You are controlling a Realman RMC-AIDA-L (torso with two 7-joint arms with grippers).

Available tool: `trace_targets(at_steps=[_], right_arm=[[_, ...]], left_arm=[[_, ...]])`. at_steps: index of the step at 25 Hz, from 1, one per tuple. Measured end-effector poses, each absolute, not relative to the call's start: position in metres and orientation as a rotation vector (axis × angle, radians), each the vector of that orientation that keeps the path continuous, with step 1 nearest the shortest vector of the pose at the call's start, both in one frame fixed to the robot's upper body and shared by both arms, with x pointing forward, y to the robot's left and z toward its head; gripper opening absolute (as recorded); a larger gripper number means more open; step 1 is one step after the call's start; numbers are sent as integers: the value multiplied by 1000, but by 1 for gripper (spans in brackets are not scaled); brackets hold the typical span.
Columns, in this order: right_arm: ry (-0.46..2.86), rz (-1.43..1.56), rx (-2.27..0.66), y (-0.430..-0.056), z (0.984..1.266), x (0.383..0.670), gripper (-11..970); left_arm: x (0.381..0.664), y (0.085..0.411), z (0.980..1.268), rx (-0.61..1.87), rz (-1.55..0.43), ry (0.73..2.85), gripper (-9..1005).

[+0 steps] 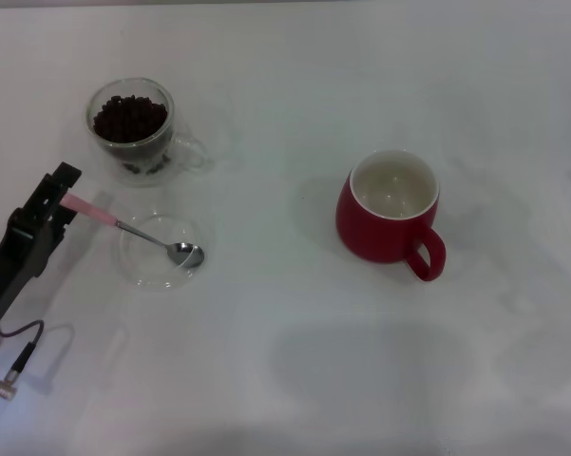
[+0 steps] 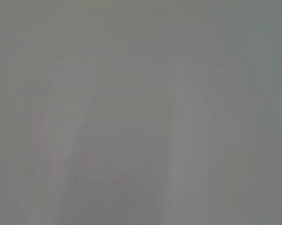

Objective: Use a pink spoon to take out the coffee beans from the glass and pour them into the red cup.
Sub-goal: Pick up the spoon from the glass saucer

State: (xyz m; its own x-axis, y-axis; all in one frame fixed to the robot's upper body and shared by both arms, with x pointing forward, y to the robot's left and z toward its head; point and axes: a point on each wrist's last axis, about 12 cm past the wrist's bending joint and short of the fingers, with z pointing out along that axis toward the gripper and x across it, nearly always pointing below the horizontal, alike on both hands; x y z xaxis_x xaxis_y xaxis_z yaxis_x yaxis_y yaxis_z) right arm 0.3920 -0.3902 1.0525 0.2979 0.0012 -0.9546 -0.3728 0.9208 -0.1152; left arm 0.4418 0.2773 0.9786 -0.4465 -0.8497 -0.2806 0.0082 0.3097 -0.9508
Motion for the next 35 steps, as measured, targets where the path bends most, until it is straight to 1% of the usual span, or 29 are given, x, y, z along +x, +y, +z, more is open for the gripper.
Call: trace_targets(at_steps=[10, 19, 29, 35], right_arm=[[1258, 257, -332, -388, 1049, 387, 665], [1255, 256, -326, -387, 1049, 385, 665], [1259, 251, -324, -388, 1049, 386, 665], [1257, 252, -326, -387, 1049, 389, 665]], left_arm=[[449, 277, 978, -715, -1229, 1765, 833], [461, 268, 979, -668, -1239, 1820, 835], [457, 265, 977, -657, -1214, 1810, 835], [454, 265, 976, -656, -1204, 1803, 805]])
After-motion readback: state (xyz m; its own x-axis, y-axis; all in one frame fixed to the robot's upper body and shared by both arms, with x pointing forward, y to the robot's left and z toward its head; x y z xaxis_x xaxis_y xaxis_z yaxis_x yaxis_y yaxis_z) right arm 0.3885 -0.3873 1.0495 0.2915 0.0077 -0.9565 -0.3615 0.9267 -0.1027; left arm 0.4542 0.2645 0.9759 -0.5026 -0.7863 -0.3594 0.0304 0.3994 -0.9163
